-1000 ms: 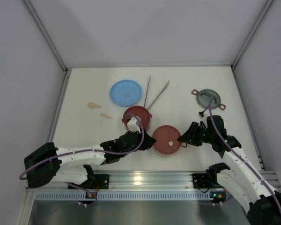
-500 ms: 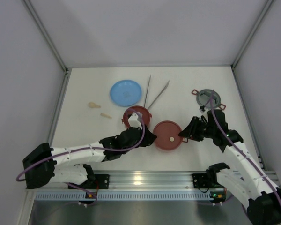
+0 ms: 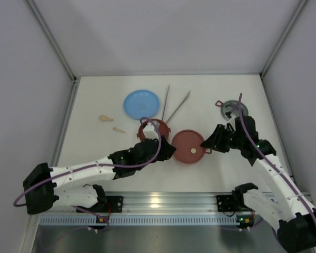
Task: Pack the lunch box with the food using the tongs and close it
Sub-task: Pick up the packing box from the center of the board, then place the packing box into the packing box.
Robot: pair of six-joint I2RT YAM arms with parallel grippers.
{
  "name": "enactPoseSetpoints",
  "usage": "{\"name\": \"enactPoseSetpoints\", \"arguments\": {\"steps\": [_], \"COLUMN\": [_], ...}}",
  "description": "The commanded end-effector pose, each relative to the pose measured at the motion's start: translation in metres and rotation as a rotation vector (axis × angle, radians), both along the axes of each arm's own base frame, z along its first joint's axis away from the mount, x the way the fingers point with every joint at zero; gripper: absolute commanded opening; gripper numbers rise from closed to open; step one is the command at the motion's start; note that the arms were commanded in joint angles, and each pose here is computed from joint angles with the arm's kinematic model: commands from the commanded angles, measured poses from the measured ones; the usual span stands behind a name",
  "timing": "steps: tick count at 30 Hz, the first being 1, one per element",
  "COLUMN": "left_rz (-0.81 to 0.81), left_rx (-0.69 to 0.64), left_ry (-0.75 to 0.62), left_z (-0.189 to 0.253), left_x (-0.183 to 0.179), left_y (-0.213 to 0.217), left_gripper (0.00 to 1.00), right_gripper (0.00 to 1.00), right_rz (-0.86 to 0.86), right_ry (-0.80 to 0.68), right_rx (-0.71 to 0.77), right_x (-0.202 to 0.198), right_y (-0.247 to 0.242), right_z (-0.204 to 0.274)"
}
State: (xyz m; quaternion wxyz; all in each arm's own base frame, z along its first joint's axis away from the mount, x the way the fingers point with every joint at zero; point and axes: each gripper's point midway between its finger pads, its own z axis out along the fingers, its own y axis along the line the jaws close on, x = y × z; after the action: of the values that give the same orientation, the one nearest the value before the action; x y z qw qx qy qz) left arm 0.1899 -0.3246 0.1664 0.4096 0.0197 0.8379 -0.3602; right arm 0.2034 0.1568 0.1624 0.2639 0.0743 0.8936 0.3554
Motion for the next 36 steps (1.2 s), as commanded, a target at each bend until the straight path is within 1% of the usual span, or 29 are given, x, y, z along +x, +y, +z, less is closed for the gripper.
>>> {"name": "enactPoseSetpoints", "arguments": {"steps": [1,8,11,16,22,36], "left_rz": [-0.2,-0.168,-0.156,-0.126,-0.075,0.059], "left_rx": [-0.093,-0.085,-0.047,-0.025,0.017,0.08], "left_ry": [-0.045,-0.067,-0.062,-0.077,-0.084,-0.06], "left_z": [0.044,0.057,0.053,0.062,0.066,0.066], "left_x": [-0.033,-0.027,-0.026,-0.021,-0.013,0.024], "left_y": [-0.031,-0.026,-0.02,-0.013,0.0,0.048], "left_gripper": [0.0,0.0,0.0,0.0,0.0,0.0], "right_gripper": [0.08,0.08,0.09,0.09,0.08,0.08], "right_rz": [0.05,0.061,0.062,0.076,0.123,0.181], "right_ry": [-0.128,-0.135,-0.149,-0.155,-0.152,-0.153], "right_rx": [0.17,0.181,0.182,0.177,0.174,0.155], "right_x": [0.014,0.022,0.028,0.037,0.047,0.083], "right_y": [0.025,0.033,0.037,0.048,0.075,0.127], "right_z": [0.068,0.078,0.088,0.096,0.104,0.118]}}
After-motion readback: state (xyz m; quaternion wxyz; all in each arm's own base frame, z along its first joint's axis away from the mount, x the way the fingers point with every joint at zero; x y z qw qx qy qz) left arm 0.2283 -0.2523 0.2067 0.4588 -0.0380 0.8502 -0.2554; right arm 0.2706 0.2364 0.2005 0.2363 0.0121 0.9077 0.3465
